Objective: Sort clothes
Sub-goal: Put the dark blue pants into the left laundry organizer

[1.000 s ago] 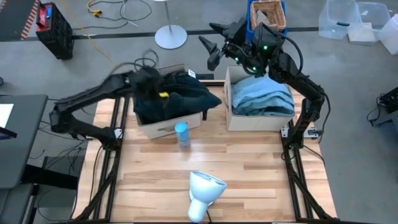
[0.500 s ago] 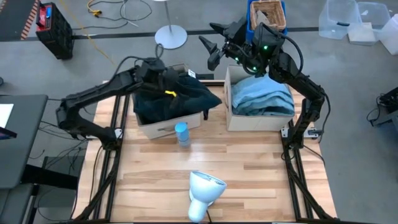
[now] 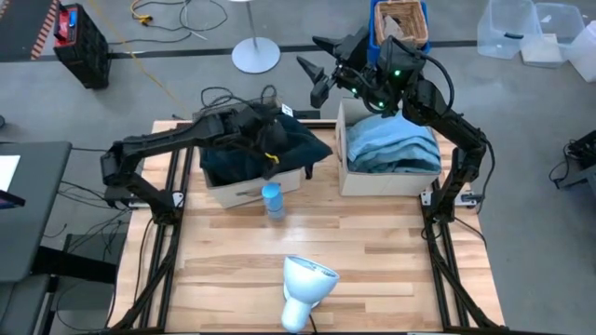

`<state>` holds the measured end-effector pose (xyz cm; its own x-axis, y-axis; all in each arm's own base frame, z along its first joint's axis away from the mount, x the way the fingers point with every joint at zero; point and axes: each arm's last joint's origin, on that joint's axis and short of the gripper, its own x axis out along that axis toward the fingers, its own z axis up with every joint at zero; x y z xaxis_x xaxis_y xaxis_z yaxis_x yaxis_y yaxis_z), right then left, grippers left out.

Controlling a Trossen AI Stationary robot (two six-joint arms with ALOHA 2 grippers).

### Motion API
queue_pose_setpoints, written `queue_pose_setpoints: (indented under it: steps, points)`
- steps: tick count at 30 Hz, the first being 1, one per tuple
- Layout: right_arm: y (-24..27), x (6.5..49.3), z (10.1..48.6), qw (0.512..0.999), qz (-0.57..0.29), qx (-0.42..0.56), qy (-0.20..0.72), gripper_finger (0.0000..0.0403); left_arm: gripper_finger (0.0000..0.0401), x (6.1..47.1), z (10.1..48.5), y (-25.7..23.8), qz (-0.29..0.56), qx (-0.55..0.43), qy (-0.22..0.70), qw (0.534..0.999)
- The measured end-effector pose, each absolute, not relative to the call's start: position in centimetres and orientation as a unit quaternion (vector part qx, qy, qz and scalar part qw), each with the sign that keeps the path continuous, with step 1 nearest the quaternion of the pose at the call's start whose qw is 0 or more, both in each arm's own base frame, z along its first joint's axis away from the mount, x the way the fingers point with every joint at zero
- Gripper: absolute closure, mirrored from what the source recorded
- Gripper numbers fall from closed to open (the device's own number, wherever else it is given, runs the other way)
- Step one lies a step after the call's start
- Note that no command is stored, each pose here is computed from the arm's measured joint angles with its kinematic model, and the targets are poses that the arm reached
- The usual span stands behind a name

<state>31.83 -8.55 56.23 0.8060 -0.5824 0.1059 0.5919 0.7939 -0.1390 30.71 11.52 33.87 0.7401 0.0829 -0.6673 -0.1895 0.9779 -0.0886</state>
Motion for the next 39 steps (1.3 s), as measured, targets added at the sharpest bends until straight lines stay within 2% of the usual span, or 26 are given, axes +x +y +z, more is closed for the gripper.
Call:
queue_pose_setpoints:
  steps: [5, 9, 12, 14, 18, 22, 28, 34, 37, 39]
  points:
    - [-8.6, 31.8, 56.2, 0.947, -0.310, -0.083, -0.026, 0.0117, 0.0181, 30.8, 33.2, 11.8, 0.098, -0.068, 0.375, 0.919]
    - [-8.6, 31.9, 56.1, 0.947, -0.309, -0.083, -0.020, 0.0117, 0.0273, 30.5, 34.0, 11.5, 0.106, -0.075, 0.366, 0.922]
    - [-8.6, 31.9, 55.9, 0.947, -0.309, -0.084, -0.014, 0.0117, 0.0354, 29.7, 36.4, 11.3, 0.114, -0.065, 0.331, 0.934]
    - [-8.6, 31.9, 55.9, 0.947, -0.309, -0.084, -0.013, 0.0117, 0.0387, 29.0, 38.2, 11.1, 0.135, -0.057, 0.308, 0.940]
    - [-8.6, 31.8, 55.9, 0.947, -0.309, -0.084, -0.013, 0.0117, 0.0395, 26.4, 41.5, 10.6, 0.213, -0.033, 0.295, 0.931]
    - [-8.5, 31.6, 56.1, 0.947, -0.309, -0.084, -0.014, 0.0117, 0.0396, 23.4, 42.1, 10.4, 0.282, -0.046, 0.360, 0.888]
    - [-8.5, 31.4, 56.2, 0.946, -0.310, -0.088, -0.014, 0.0117, 0.0397, 20.3, 39.4, 10.8, 0.337, -0.132, 0.514, 0.778]
    - [-8.5, 31.3, 56.3, 0.946, -0.311, -0.087, -0.016, 0.0117, 0.0397, 20.2, 35.3, 12.1, 0.365, -0.229, 0.592, 0.681]
    - [-8.5, 31.3, 56.2, 0.946, -0.310, -0.087, -0.015, 0.0117, 0.0398, 20.8, 32.7, 12.5, 0.345, -0.258, 0.625, 0.651]
    - [-8.5, 31.3, 56.2, 0.946, -0.310, -0.088, -0.015, 0.0117, 0.0395, 21.3, 31.2, 12.7, 0.330, -0.257, 0.637, 0.648]
